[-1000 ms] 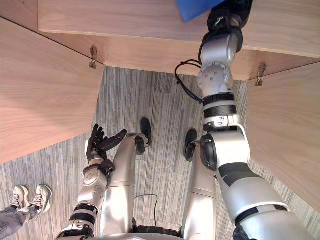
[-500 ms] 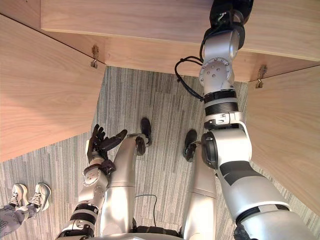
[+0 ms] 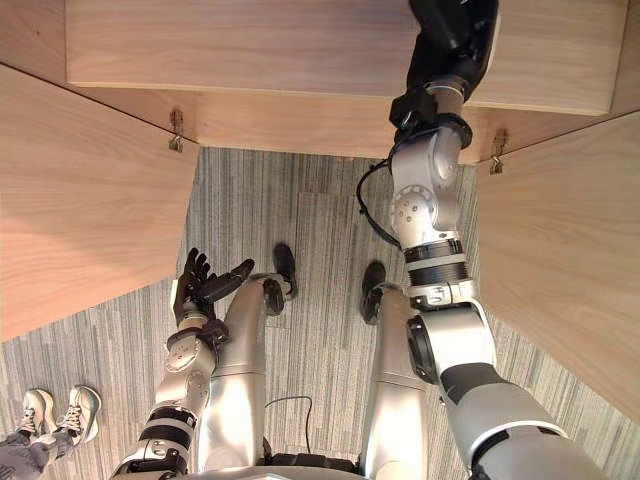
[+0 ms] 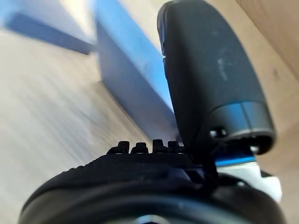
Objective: Walk over to the cabinet, pick up the folder, carry it to the office cabinet, place the folder inside the office cabinet, then close the office cabinet door
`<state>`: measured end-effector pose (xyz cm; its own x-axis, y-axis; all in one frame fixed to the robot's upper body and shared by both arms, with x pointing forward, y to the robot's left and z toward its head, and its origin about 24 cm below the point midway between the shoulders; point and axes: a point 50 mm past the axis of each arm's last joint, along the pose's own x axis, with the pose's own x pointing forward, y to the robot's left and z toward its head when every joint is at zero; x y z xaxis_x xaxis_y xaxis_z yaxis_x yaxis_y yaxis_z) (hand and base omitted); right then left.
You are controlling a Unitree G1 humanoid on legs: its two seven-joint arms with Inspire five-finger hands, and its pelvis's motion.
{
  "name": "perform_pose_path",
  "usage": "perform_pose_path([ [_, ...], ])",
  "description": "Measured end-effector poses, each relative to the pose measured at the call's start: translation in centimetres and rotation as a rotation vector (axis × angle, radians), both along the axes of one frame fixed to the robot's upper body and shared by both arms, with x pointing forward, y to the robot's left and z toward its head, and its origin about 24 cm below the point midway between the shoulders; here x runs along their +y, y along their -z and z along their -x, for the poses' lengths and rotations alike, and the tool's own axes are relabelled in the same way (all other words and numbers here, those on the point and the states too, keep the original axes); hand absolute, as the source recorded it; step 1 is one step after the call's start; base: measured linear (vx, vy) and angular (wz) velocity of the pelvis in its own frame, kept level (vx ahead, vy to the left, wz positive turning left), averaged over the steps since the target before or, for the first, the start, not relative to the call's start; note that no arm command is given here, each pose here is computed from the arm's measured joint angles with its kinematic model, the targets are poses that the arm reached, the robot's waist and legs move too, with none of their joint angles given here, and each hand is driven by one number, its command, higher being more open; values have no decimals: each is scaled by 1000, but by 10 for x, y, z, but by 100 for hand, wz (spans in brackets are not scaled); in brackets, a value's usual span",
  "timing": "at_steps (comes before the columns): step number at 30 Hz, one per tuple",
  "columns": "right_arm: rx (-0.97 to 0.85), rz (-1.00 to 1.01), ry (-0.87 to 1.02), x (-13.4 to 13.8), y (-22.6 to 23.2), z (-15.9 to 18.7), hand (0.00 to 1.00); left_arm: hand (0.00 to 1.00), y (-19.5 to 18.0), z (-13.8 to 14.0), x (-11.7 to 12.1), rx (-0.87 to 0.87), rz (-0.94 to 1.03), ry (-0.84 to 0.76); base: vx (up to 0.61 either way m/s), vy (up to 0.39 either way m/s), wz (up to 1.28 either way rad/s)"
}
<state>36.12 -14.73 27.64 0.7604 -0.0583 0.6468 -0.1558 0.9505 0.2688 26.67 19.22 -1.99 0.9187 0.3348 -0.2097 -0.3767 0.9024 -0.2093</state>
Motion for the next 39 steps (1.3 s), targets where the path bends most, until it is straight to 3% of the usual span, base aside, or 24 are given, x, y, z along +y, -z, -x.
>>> perform_pose_path([
  [1, -1, 168, 7, 5, 6, 1, 100, 100, 2, 1, 2, 9, -9, 1, 0, 0, 0],
  [2, 2, 239, 5, 8, 9, 0, 0, 100, 3, 1, 3, 16, -15, 4, 0, 0, 0],
  [8, 58, 689, 79, 11, 42, -1, 0, 100, 10, 4, 4, 52, -56, 45, 4, -5, 1],
  [14, 105, 822, 83, 1, 51, -6, 0, 100, 13, 5, 5, 67, -68, 52, 21, -4, 2],
  [24, 205, 662, -55, 9, 63, -11, 0, 100, 18, 7, 4, 84, -65, 72, 5, -16, 1],
  [30, 207, 501, 99, 22, 39, -27, 0, 100, 18, 6, 3, 84, -36, 43, -12, -27, -6],
  [39, 247, 234, 281, -1, -10, -44, 0, 100, 14, 4, 2, 59, 1, -18, -10, -15, 3],
])
